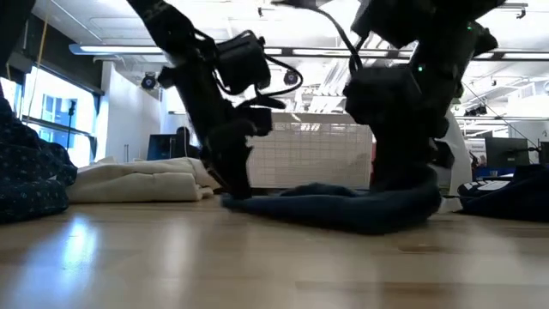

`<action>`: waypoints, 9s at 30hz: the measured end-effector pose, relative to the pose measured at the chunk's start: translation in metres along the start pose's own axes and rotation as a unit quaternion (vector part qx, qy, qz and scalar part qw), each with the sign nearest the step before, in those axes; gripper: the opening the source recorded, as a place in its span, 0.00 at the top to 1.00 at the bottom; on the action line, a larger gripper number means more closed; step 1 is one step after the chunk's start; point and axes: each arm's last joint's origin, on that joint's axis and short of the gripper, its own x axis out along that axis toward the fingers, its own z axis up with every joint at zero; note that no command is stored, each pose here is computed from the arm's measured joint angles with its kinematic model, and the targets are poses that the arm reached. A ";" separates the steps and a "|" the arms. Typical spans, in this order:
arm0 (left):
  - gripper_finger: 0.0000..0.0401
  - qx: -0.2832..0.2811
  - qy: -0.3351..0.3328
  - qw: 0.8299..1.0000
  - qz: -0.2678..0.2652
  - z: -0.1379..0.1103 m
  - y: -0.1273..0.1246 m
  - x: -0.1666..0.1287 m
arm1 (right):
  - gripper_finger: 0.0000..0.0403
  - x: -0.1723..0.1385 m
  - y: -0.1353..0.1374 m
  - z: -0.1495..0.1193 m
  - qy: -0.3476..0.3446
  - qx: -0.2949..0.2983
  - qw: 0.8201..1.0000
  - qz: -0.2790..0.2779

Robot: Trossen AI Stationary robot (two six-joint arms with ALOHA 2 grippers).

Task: Fold Laundry from Bin
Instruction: Fold the black short

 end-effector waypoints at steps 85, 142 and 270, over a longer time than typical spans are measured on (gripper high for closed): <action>0.97 0.237 -0.012 0.967 0.097 0.013 0.013 -0.079 | 0.99 -0.140 -0.052 0.012 -0.018 -0.384 0.914 -0.127; 0.69 0.014 0.003 0.979 -0.201 0.009 0.029 -0.077 | 0.72 -0.106 -0.117 0.075 0.159 -0.521 0.835 -0.077; 0.98 0.009 0.003 0.994 -0.113 0.052 0.074 -0.016 | 0.77 -0.043 -0.107 -0.012 -0.084 0.188 0.975 0.085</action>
